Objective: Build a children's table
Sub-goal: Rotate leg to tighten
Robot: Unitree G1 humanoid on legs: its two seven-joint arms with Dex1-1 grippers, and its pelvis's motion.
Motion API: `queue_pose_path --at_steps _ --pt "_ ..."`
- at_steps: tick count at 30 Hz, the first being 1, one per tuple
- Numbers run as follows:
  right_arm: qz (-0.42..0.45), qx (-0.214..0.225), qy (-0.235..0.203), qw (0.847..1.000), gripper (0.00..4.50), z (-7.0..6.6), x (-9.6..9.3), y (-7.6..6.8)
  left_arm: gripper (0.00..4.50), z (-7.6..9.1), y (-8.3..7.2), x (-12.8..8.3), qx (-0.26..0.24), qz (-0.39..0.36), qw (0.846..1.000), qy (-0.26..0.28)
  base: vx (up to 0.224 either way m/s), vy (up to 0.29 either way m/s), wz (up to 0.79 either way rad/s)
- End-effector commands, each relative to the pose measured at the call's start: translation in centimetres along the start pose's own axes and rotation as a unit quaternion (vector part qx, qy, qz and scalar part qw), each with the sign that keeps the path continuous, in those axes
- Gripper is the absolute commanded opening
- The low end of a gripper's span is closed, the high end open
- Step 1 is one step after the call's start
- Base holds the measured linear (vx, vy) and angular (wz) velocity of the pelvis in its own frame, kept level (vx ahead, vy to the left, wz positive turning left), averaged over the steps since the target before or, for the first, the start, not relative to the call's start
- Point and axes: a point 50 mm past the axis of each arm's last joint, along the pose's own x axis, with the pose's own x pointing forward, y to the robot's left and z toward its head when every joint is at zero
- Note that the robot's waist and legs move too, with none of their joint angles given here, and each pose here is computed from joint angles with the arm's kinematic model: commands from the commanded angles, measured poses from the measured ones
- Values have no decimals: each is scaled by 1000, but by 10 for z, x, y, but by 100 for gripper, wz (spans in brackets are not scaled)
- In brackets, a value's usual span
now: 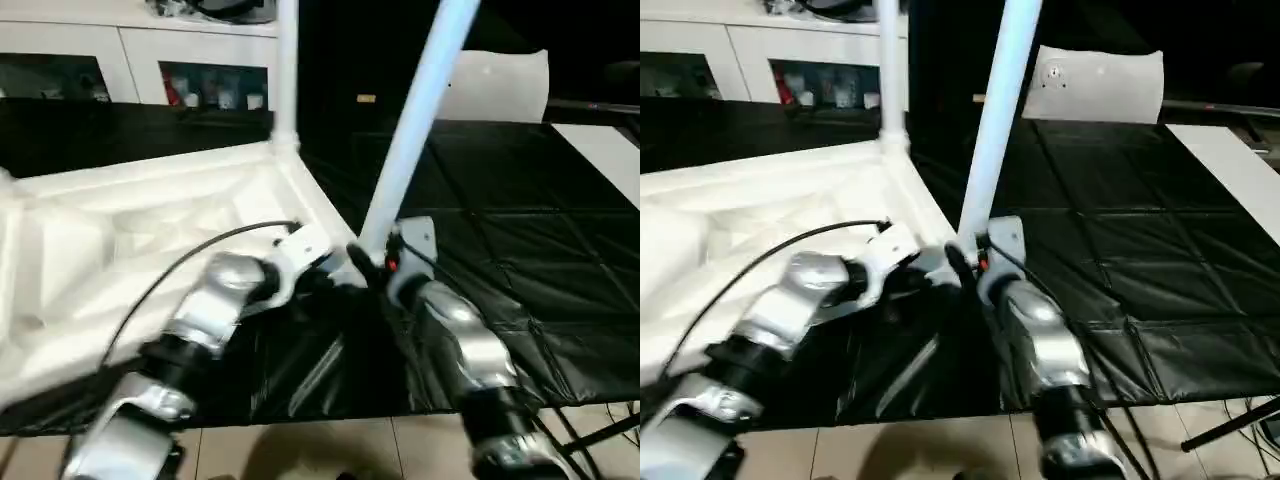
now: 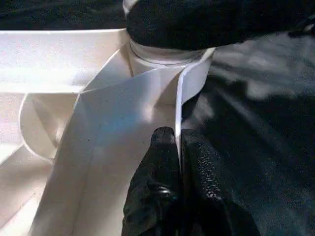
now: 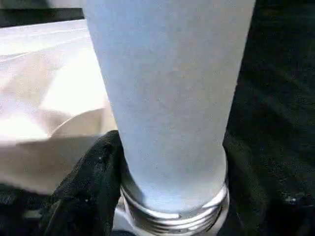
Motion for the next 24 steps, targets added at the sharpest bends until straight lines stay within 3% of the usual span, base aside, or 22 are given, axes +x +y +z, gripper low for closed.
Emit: queue_pose_path --at_steps 1,8,12,13,15,17,18,24 --pt "63 19 30 997 326 -14 9 39 0 24 -9 11 12 17 999 -38 0 0 0" --pt "59 25 0 998 386 -7 7 31 0 11 -2 3 31 14 999 -17 0 0 0" --pt "80 -4 -35 996 424 -2 -7 8 0 -3 3 -9 63 -28 997 -21 0 0 0" --pt "111 -33 -50 992 429 2 -20 -9 0 -11 5 -17 88 -63 994 -24 0 0 0" --pt "120 -40 -53 991 444 3 -23 -12 0 -13 5 -19 93 -71 993 -23 0 0 0" --pt "151 -67 -53 985 444 5 -31 -21 0 -17 6 -23 108 -99 989 -16 0 0 0" --pt "194 -99 -48 975 444 8 -41 -29 0 -21 5 -28 115 -134 984 -14 0 0 0" --pt "279 -136 -20 950 444 13 -55 -39 0 -24 2 -37 123 -212 969 -14 0 0 0"
